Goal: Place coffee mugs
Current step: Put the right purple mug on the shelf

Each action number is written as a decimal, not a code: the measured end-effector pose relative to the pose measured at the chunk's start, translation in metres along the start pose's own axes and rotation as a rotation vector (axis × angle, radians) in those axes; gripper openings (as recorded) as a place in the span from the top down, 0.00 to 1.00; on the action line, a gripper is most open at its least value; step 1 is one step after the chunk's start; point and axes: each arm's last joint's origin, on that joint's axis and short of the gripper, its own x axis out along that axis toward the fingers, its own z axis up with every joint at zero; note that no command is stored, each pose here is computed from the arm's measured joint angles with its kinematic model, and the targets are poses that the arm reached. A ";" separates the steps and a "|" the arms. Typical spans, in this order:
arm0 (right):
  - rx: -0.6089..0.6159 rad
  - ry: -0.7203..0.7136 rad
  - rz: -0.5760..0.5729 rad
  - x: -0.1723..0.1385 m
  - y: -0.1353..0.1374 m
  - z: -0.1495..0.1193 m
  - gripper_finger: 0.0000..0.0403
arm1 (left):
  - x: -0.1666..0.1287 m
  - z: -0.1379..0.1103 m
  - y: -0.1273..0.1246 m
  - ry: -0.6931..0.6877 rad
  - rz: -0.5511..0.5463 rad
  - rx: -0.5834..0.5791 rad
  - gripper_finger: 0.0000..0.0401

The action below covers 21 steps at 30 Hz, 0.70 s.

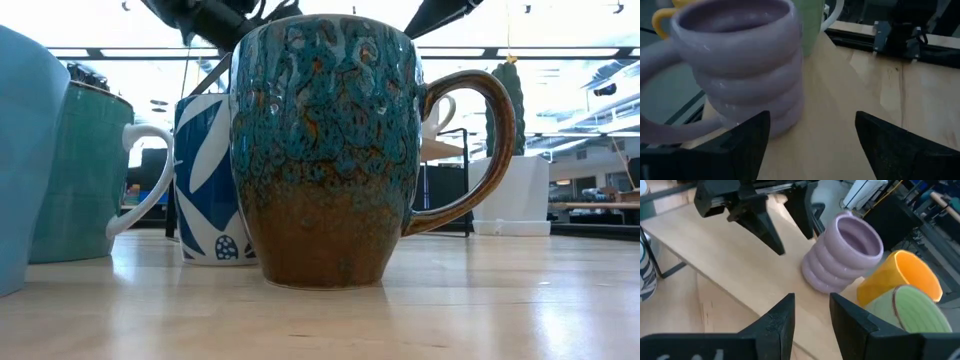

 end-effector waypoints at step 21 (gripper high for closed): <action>0.015 0.031 0.022 -0.007 0.008 -0.007 0.68 | 0.025 -0.029 0.012 -0.223 0.119 0.041 0.24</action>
